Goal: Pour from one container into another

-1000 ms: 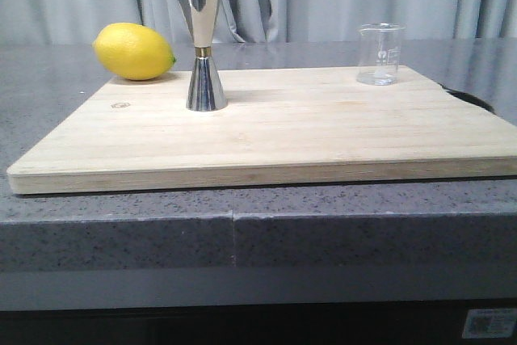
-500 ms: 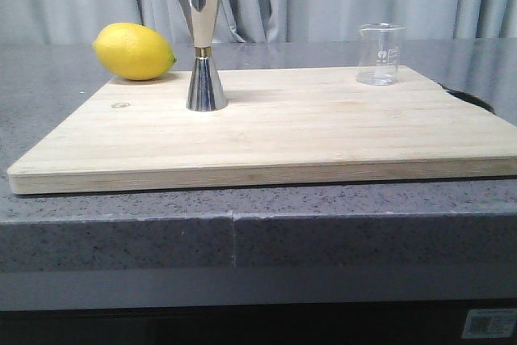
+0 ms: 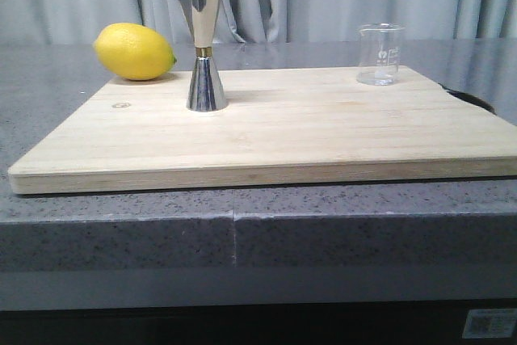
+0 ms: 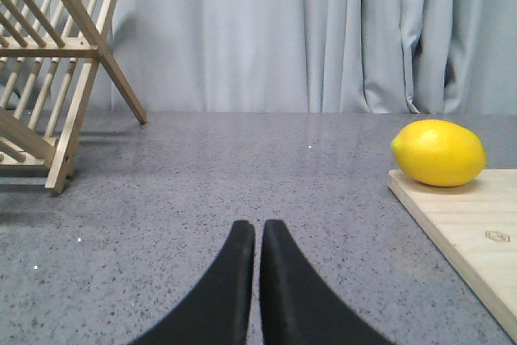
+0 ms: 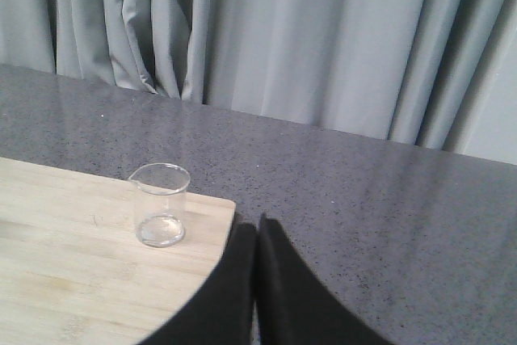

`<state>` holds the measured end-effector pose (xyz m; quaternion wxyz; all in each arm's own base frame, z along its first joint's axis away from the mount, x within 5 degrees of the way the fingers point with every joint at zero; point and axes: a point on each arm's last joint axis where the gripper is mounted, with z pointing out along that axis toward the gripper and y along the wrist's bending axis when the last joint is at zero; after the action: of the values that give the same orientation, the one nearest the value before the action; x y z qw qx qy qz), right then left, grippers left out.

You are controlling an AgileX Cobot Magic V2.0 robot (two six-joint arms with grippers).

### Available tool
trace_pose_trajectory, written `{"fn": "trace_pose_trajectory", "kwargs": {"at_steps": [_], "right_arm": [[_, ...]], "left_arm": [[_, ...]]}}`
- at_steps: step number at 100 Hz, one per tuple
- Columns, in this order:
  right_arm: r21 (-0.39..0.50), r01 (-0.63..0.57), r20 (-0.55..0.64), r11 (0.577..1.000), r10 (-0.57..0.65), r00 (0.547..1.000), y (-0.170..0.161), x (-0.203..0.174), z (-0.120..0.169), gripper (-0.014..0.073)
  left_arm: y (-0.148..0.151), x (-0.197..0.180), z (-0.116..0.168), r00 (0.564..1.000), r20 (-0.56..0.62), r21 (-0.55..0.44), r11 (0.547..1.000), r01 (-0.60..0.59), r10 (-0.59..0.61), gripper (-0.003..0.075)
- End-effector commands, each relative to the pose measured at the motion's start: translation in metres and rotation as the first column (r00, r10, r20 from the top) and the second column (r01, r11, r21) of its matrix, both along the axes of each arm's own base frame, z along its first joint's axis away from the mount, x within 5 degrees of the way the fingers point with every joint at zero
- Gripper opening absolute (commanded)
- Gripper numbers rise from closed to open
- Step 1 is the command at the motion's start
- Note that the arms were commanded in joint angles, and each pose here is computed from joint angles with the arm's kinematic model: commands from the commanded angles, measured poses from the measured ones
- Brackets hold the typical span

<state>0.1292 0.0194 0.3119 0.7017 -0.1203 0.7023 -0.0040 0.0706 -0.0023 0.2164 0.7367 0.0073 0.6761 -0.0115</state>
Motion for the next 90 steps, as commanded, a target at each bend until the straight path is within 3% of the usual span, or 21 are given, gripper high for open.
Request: {"fn": "trace_pose_trajectory", "kwargs": {"at_steps": [1,26,90], "right_arm": [[0.007,-0.036,0.084,0.999,0.035,0.996,0.003,-0.001,0.014,-0.0046],[0.007,-0.036,0.084,0.999,0.035,0.996,0.003,-0.001,0.014,-0.0046],[0.007,-0.036,0.084,0.999,0.035,0.996,0.003,-0.001,0.014,-0.0046]], "left_arm": [[-0.001,-0.006,0.003,0.993,0.114,-0.03,0.999,0.023,-0.019,-0.001],[0.0,-0.018,0.004,0.984,0.179,-0.041,0.999,0.016,-0.008,-0.001],[0.001,-0.015,-0.009,0.999,0.034,-0.041,0.999,-0.006,0.008,-0.001]]}}
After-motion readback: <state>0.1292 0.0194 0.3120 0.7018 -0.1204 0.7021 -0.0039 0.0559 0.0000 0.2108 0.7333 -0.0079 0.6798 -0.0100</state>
